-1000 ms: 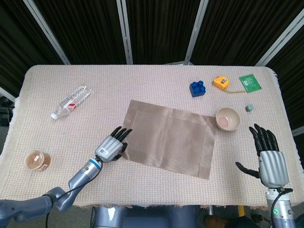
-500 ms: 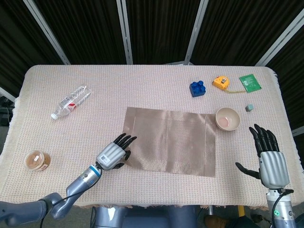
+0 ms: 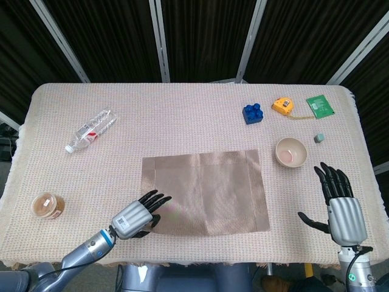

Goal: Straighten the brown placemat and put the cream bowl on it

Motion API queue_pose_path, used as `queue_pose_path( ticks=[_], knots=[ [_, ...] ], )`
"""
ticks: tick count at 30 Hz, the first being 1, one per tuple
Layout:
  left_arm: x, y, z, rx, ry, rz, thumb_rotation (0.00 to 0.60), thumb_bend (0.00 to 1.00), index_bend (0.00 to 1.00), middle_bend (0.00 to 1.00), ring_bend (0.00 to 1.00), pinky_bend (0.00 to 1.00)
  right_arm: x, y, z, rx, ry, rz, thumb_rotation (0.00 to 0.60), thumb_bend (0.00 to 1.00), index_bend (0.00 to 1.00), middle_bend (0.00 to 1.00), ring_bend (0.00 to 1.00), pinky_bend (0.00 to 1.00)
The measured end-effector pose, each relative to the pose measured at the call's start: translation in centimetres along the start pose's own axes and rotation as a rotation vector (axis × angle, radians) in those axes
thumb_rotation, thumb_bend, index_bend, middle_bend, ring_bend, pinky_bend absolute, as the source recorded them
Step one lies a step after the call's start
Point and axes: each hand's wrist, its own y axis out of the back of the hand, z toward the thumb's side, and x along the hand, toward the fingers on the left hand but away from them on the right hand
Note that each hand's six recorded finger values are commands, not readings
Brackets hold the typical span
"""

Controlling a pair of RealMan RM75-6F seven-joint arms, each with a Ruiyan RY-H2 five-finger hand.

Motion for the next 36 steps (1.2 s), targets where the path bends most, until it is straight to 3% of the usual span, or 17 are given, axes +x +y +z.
queue_pose_path(
  ticks=[17,19,21,23,24,31,36],
  knots=[
    [-3.0,-2.1,-2.1,-0.004,0.078,-0.05,0.6,0.43,0.75,0.0,0.0,0.0,0.2,0.1,0.3,-0.003,0.012,0.0,0.6,0.0,0.0,0.0,0.0,0.0],
    [-3.1,-2.3,-2.3,-0.008,0.083,-0.051,0.6,0.33,0.64,0.0,0.0,0.0,0.2,0.1,0.3,-0.001,0.012,0.0,0.6,0.0,0.0,0.0,0.0,0.0],
    [-3.2,-2.4,-2.3,-0.01,0.085,-0.052,0.6,0.16,0.29,0.0,0.0,0.0,0.3,0.1,0.3,-0.002,0.012,0.001,0.6,0.0,0.0,0.0,0.0,0.0],
    [-3.4,-2.5,-2.4,-0.013,0.09,-0.062,0.6,0.07,0.05,0.0,0.0,0.0,0.3,0.1,0.3,0.0,0.012,0.001,0.6,0.0,0.0,0.0,0.0,0.0],
    [-3.5,-2.5,-2.4,-0.014,0.092,-0.066,0.6,0.04,0.0,0.0,0.0,0.0,0.3,0.1,0.3,0.0,0.012,0.001,0.6,0.0,0.0,0.0,0.0,0.0],
    [-5.0,-1.2,-3.2,-0.022,0.122,-0.04,0.6,0.02,0.0,0.0,0.0,0.0,0.3,-0.2,0.2,0.007,0.012,0.014,0.6,0.0,0.0,0.0,0.0,0.0],
    [-6.9,1.6,-4.7,-0.028,0.176,0.035,0.6,0.02,0.0,0.0,0.0,0.0,0.3,-0.7,0.0,0.016,0.004,0.032,0.6,0.0,0.0,0.0,0.0,0.0]
  ],
)
